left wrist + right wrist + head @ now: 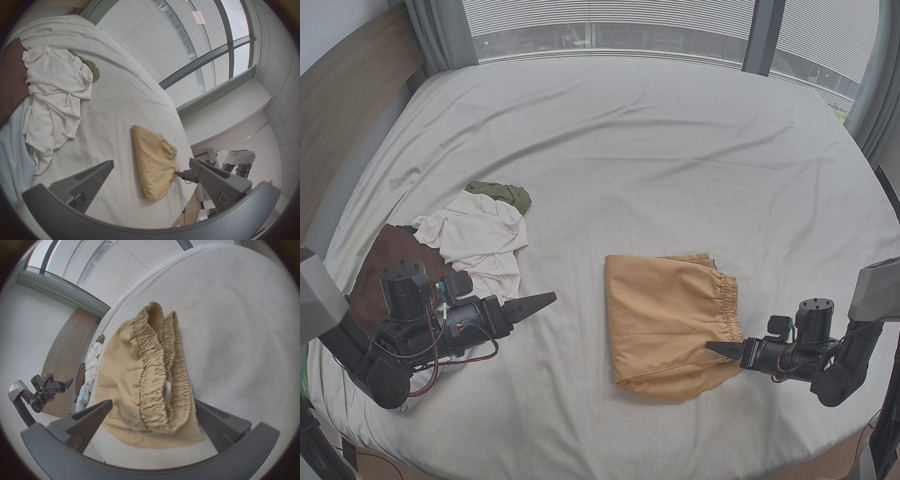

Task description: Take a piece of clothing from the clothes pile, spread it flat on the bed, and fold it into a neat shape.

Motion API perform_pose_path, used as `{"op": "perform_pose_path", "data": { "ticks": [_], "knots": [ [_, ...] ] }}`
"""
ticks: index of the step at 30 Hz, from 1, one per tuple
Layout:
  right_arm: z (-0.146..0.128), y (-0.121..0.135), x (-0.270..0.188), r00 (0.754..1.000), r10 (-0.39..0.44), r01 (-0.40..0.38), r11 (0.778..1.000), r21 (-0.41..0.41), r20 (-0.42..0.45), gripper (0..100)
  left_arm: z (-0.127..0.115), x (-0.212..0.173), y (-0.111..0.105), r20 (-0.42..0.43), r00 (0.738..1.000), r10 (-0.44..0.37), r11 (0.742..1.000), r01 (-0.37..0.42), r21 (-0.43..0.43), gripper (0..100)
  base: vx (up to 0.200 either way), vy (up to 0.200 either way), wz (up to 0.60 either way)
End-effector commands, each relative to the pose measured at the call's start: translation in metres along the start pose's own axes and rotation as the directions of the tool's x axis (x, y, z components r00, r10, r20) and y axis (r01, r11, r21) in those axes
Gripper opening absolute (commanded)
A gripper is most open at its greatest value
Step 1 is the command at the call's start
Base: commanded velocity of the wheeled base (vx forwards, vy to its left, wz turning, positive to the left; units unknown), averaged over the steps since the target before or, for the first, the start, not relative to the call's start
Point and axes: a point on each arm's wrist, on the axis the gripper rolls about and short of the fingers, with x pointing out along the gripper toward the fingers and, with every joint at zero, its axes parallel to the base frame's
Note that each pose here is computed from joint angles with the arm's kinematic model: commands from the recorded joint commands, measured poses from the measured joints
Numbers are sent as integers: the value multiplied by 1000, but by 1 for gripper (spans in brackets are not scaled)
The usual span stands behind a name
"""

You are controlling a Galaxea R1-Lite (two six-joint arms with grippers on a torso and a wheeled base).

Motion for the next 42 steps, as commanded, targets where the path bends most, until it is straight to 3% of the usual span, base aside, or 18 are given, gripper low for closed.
{"op": "perform_pose_path", "data": {
  "ticks": [1,7,25,26,36,42],
  "knots": [
    [-2,1,3,1000,17,-17,1000,13,-14,100,0,0,0,-1,1000,-1,1000,1,-1,100,0,0,0],
    [0,9,9,995,96,-96,993,65,12,100,-1,1,0,-3,1000,-1,1000,1,-1,100,0,0,0],
    [-9,8,22,992,125,-126,990,59,15,100,-2,2,1,-6,1000,2,1000,-2,-2,100,0,0,0],
    [-8,8,22,991,128,-129,990,57,23,0,-2,2,1,-6,1000,2,1000,-2,-2,100,0,0,0],
    [-7,11,22,989,142,-144,988,49,40,0,-2,2,1,-5,1000,3,1000,-3,-2,100,0,0,0],
    [1,42,14,970,233,-233,972,-12,66,0,1,1,-1,18,1000,-10,1000,10,10,100,0,0,0]
  ]
}}
